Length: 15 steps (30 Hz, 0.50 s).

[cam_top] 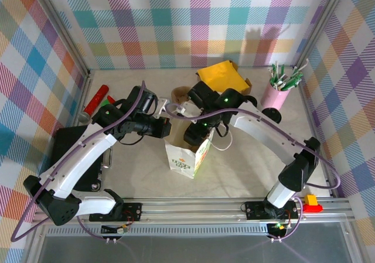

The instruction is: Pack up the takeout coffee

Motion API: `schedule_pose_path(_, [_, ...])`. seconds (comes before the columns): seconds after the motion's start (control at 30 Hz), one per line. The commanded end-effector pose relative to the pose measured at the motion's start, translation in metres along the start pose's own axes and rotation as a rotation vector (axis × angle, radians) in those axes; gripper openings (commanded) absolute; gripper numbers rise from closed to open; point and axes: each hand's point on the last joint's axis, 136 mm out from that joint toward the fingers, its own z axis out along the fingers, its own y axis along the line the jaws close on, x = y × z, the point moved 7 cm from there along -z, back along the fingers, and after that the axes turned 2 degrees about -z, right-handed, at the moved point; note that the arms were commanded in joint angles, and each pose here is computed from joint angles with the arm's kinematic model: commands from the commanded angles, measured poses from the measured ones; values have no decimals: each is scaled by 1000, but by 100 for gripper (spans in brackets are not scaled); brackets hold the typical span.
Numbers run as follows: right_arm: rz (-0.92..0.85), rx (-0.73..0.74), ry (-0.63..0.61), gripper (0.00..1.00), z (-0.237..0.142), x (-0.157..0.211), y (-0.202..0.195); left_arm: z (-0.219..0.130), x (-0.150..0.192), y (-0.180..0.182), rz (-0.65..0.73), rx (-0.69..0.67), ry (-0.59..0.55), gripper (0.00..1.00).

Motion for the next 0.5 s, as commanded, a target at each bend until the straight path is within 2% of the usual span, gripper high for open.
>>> schedule_pose_path(0.0, [34, 15, -105, 76, -34, -8, 6, -11, 2, -4, 3, 10, -18, 0])
schedule_pose_path(0.13, [70, 26, -200, 78, -58, -13, 8, -11, 2, -4, 1, 9, -19, 0])
schedule_pose_path(0.33, [216, 45, -344, 83, -96, -16, 9, -12, 1, -5, -11, 12, -30, 0])
schedule_pose_path(0.4, [266, 40, -397, 87, -108, -14, 10, -13, -1, -6, -10, 13, -38, 6])
schedule_pose_path(0.47, [344, 63, -447, 88, -119, -10, 7, -17, -3, -7, -9, 11, -47, 18])
